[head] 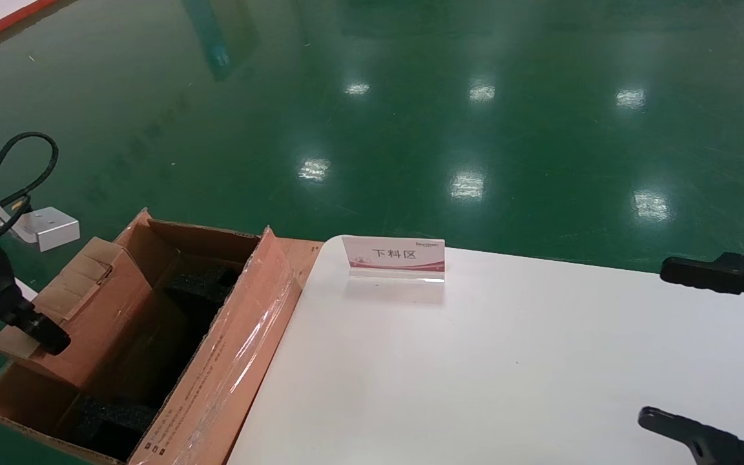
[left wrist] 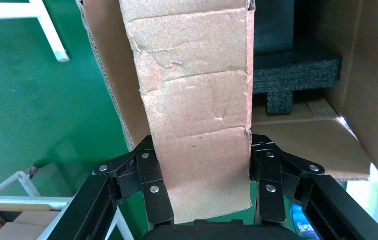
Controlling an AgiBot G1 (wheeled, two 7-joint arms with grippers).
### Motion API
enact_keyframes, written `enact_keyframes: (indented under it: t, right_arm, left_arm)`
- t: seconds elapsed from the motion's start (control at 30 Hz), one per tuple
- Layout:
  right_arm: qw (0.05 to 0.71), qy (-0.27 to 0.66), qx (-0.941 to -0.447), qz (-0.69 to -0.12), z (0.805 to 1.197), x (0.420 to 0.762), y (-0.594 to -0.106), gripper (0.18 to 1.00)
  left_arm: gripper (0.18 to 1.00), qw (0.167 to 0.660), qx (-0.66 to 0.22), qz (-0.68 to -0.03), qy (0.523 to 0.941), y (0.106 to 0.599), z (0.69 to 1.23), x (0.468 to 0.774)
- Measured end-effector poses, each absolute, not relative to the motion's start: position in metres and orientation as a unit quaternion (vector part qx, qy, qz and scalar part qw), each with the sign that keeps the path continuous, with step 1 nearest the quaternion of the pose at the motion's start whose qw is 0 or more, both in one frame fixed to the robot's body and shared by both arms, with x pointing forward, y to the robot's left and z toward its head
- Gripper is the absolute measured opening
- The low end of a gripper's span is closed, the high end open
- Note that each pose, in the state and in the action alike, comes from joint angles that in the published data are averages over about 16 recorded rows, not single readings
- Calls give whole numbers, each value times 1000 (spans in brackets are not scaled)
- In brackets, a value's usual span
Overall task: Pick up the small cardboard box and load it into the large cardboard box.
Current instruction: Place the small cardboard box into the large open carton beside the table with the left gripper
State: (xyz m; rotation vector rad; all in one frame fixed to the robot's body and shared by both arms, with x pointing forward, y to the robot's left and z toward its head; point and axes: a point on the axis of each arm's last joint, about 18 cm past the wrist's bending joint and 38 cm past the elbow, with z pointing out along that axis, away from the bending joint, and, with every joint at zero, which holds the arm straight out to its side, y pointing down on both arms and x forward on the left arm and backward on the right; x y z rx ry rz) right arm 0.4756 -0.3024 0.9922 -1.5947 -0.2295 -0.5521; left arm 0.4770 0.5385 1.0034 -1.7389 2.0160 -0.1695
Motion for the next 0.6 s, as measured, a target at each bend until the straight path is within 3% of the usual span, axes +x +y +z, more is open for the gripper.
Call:
enact_keyframes:
  t: [0.6]
  right_arm:
    - [659, -101, -704, -244, 992, 476, -302, 1001]
  left_arm:
    - [376, 253, -635, -42, 728, 548, 993, 493]
